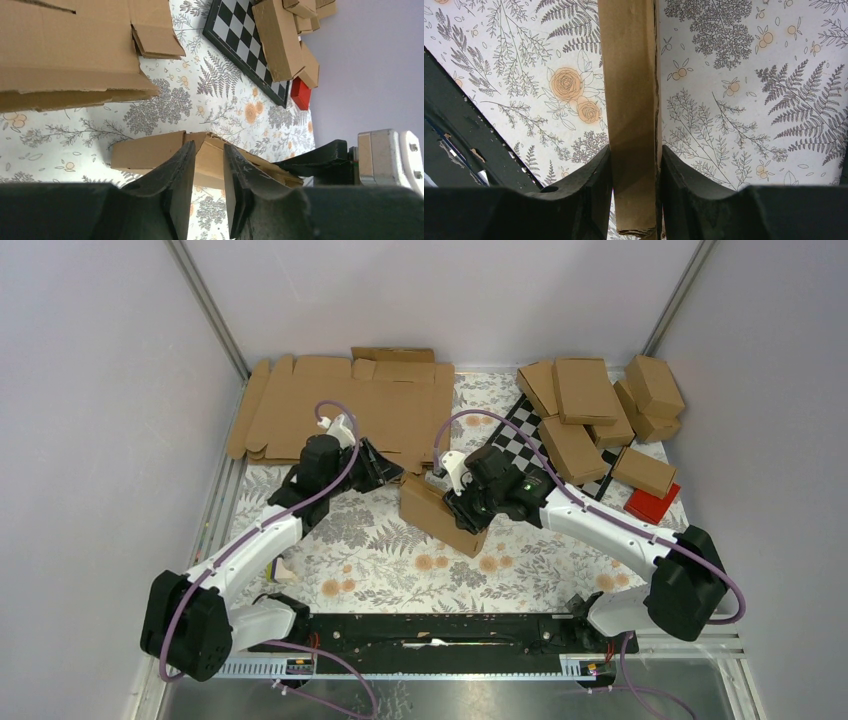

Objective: Fold the paper box

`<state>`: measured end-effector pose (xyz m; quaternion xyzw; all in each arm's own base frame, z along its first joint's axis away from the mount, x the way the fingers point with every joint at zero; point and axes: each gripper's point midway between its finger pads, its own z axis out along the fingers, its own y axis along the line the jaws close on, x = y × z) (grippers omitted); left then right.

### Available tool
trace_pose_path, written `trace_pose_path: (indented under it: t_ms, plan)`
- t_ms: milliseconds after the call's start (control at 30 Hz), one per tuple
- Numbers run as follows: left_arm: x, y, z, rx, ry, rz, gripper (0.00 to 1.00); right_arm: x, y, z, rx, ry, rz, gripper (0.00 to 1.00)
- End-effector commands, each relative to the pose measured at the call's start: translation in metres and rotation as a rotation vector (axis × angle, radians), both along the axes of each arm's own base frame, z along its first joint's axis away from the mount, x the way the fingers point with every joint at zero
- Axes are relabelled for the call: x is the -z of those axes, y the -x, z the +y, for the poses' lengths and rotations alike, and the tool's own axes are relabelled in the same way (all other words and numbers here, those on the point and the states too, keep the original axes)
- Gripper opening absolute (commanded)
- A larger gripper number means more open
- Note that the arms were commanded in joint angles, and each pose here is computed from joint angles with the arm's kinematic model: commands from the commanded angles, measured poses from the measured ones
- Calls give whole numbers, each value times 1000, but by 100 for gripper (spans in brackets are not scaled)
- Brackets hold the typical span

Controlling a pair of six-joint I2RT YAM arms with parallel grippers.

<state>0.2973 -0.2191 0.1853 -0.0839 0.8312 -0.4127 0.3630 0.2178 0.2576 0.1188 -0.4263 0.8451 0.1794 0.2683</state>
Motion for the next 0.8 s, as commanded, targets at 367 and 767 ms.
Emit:
trace_pose_path:
  t_ms: [367, 767]
  plan:
    - [-18, -9, -8, 88, -140, -213, 26, 8, 10, 0, -2, 19, 80, 35]
    - [-5, -13, 1, 44, -231, -194, 39, 8, 10, 0, -5, 18, 81, 35]
